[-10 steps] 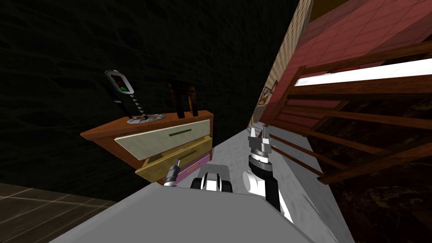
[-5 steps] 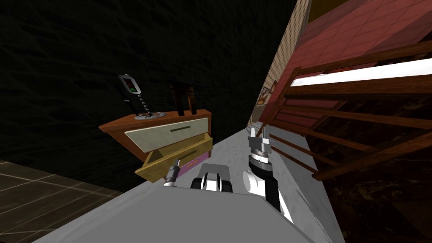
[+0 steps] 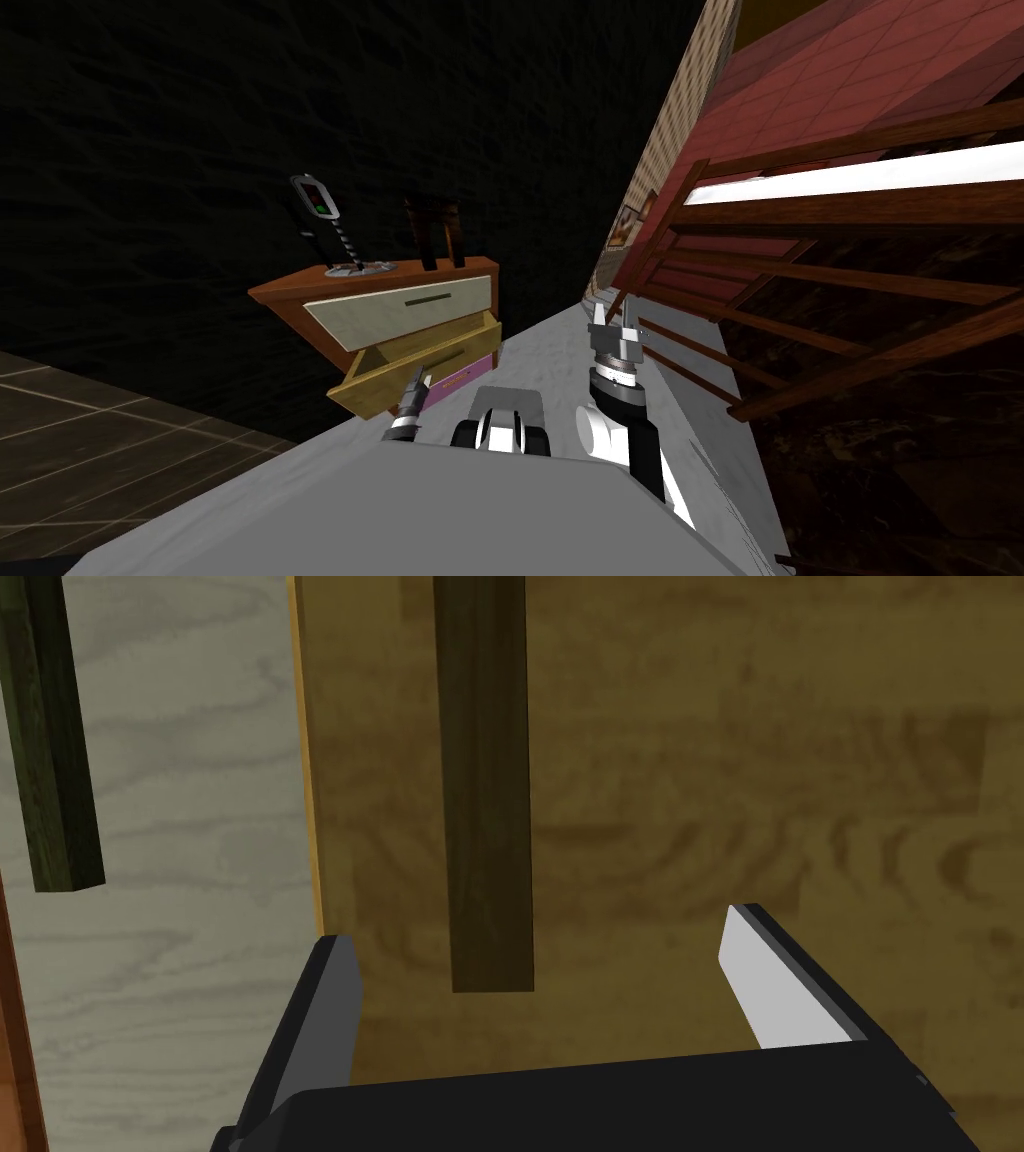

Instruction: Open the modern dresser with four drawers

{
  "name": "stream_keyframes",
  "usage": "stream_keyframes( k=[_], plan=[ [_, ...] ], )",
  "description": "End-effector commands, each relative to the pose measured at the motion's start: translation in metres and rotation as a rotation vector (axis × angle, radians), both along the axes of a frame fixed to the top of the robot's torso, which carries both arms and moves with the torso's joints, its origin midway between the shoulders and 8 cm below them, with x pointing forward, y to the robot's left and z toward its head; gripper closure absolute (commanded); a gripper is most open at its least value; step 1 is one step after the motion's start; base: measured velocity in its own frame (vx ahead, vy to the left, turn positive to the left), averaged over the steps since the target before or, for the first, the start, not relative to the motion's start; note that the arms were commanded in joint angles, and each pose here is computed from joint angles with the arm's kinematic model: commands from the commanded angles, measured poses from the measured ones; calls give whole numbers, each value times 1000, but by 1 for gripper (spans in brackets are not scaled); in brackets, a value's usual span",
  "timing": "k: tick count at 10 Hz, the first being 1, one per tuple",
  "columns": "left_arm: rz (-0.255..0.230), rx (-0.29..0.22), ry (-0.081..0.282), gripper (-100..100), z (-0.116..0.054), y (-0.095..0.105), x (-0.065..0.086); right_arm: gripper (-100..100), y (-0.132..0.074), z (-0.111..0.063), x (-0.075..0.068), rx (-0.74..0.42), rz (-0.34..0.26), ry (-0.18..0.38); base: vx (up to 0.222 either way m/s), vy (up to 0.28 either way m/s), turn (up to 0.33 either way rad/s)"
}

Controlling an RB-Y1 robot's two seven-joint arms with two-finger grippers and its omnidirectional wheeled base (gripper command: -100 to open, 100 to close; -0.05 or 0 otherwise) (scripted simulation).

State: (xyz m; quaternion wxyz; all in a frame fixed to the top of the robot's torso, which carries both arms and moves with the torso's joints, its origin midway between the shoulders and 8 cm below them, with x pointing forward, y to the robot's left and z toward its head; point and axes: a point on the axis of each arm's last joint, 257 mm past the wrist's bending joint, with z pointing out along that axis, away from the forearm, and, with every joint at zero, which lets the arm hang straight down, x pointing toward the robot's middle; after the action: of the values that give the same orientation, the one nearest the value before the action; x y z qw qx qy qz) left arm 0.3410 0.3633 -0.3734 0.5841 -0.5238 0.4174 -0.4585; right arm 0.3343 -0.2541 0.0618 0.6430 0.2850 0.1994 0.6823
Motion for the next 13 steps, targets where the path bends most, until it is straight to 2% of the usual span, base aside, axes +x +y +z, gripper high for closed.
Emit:
stream_keyframes(
  k=[1, 2, 3, 4, 5, 6, 7, 8, 9, 11, 12, 13],
  plan=[
    [-16, -4, 2, -100, 1, 9, 27, 0, 0, 0, 0, 0, 0, 0, -102, -60, 8],
    [-15, -1, 17, -100, -2, 23, 35, 0, 0, 0, 0, 0, 0, 0, -113, -87, 10],
    [-24, -4, 4, -100, 3, 20, 48, 0, 0, 0, 0, 0, 0, 0, -89, -74, 9],
    [-19, -1, 27, -100, -2, 35, 56, 0, 0, 0, 0, 0, 0, 0, -94, -77, 8],
    [-28, -2, 5, -100, 7, 32, 68, 0, 0, 0, 0, 0, 0, 0, -78, -51, 17],
    [-28, -2, 5, -100, 7, 32, 68, 0, 0, 0, 0, 0, 0, 0, -32, -18, -1],
    [-22, 3, 16, -100, 9, 48, 78, 0, 0, 0, 0, 0, 0, 0, -65, -42, -1],
    [-27, 2, 8, -100, 12, 45, 88, 0, 0, 0, 0, 0, 0, 0, -76, -49, 13],
    [-17, 8, 18, -100, 16, 63, 95, 0, 0, 0, 0, 0, 0, 0, -113, -65, 13],
    [-24, 6, 5, -100, 22, 59, 109, 0, 0, 0, 0, 0, 0, 0, -67, -51, 4],
    [-12, 12, 10, -100, 29, 77, 120, 0, 0, 0, 0, 0, 0, 0, -83, -48, 9],
    [-15, 10, 2, -100, 33, 75, 129, 0, 0, 0, 0, 0, 0, 0, -74, -44, 9]
  ],
)
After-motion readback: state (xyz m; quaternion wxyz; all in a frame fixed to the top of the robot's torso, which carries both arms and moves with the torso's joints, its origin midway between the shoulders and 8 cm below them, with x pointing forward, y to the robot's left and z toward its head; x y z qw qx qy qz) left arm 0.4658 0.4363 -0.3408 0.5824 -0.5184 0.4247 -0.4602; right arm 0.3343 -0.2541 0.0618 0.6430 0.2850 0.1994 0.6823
